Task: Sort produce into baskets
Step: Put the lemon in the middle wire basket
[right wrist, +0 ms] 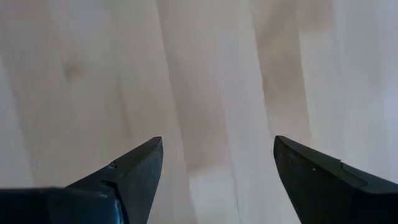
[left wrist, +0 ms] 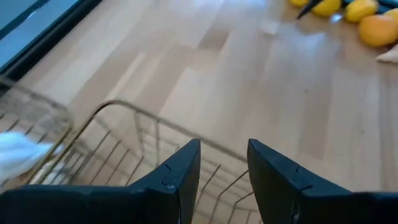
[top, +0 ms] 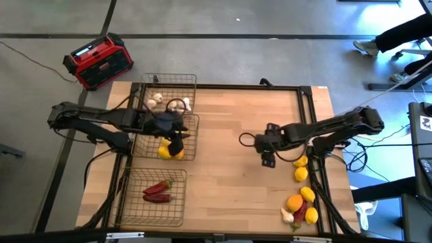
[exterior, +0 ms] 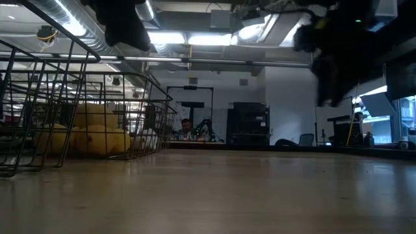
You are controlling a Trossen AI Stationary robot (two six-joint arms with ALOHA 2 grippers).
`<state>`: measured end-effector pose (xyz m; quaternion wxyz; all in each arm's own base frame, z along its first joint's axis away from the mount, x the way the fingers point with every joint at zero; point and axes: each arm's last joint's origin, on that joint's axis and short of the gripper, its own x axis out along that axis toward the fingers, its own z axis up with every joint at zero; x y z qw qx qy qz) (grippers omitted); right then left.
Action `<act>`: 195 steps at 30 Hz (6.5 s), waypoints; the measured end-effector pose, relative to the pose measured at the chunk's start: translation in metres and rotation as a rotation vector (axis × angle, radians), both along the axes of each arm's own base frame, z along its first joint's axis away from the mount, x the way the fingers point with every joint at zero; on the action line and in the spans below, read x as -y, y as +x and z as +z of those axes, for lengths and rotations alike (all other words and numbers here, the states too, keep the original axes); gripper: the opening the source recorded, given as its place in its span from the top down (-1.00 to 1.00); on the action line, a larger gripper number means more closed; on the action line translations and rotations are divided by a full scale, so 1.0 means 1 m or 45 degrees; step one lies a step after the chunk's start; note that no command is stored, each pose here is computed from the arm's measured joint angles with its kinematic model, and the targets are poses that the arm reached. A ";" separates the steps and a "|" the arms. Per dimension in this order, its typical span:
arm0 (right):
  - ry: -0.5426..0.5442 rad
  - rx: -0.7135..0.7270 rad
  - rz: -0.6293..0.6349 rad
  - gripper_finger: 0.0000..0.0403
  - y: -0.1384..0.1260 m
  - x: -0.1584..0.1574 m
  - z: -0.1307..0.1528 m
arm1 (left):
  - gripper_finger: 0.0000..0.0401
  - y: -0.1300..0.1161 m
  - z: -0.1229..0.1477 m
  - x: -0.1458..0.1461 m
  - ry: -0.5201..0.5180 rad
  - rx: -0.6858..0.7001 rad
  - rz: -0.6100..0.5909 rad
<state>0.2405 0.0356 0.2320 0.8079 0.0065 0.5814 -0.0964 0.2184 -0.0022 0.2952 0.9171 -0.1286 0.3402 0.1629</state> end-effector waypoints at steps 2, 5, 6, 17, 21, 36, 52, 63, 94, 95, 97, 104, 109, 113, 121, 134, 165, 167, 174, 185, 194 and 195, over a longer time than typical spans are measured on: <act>0.030 -0.101 -0.052 -0.49 -0.010 0.001 0.000 | 0.37 0.002 -0.004 0.003 -0.002 0.034 -0.016; 0.051 -0.251 -0.134 -0.49 -0.023 0.002 -0.001 | 0.37 0.006 -0.008 0.007 -0.004 0.101 -0.041; 0.062 -0.288 -0.163 -0.49 -0.026 0.003 -0.001 | 0.37 0.006 -0.010 0.009 -0.001 0.111 -0.052; 0.095 -0.622 -0.396 -0.49 -0.058 -0.017 -0.002 | 0.37 0.011 -0.012 0.011 0.002 0.131 -0.057; 0.117 -0.751 -0.506 -0.49 -0.070 -0.019 -0.013 | 0.37 0.012 -0.011 0.011 0.008 0.142 -0.059; 0.158 -0.959 -0.516 -0.49 -0.077 -0.019 -0.047 | 0.37 0.012 -0.010 0.011 0.013 0.153 -0.063; 0.066 -1.372 -0.444 -0.49 -0.059 -0.027 -0.099 | 0.37 0.012 -0.010 0.011 0.027 0.151 -0.074; 0.023 -1.322 -0.267 -0.45 -0.047 -0.028 -0.121 | 0.37 0.012 -0.010 0.011 0.027 0.151 -0.075; -0.372 -0.080 -0.136 0.22 0.004 -0.025 -0.018 | 0.36 0.014 -0.010 0.009 0.008 0.171 -0.053; -0.384 -0.022 -0.117 0.22 0.008 -0.026 -0.016 | 0.36 0.016 -0.010 0.009 0.008 0.180 -0.053; -0.395 0.086 -0.082 0.22 0.015 -0.028 -0.013 | 0.36 0.022 -0.011 0.008 0.008 0.205 -0.049; -0.410 0.351 0.029 0.22 0.037 -0.033 -0.003 | 0.35 0.054 -0.035 0.006 -0.026 0.183 -0.138; -0.399 0.479 0.058 0.22 0.046 -0.036 0.003 | 0.15 0.077 -0.046 -0.001 -0.018 0.255 -0.135; -0.393 0.577 0.071 0.22 0.052 -0.038 0.007 | -0.03 0.088 -0.050 -0.001 -0.020 0.309 -0.207; -0.393 0.742 0.108 0.22 0.061 -0.041 0.018 | -0.27 0.092 -0.052 0.001 0.003 0.322 -0.317; -0.210 1.084 0.246 0.22 0.069 -0.048 0.047 | -0.32 0.095 -0.044 0.021 0.162 0.419 -0.446; -0.139 1.182 0.277 -0.10 0.076 -0.048 0.051 | 0.23 0.095 -0.040 0.036 0.181 0.492 -0.518; -0.146 1.176 0.283 -0.22 0.076 -0.048 0.051 | 0.23 0.095 -0.039 0.036 0.176 0.498 -0.513; -0.184 1.110 0.298 -0.47 0.059 -0.042 0.061 | 0.24 0.091 -0.037 0.035 0.153 0.463 -0.489; -0.189 0.775 0.152 -0.51 0.034 -0.033 0.045 | 0.24 0.056 -0.025 0.027 0.088 0.264 -0.286; -0.270 0.626 0.024 -0.51 0.024 -0.027 0.003 | 0.24 0.001 -0.010 0.017 -0.003 0.083 -0.024; -0.276 0.629 -0.002 -0.51 0.024 -0.025 0.000 | 0.24 -0.004 -0.009 0.016 -0.010 0.063 0.010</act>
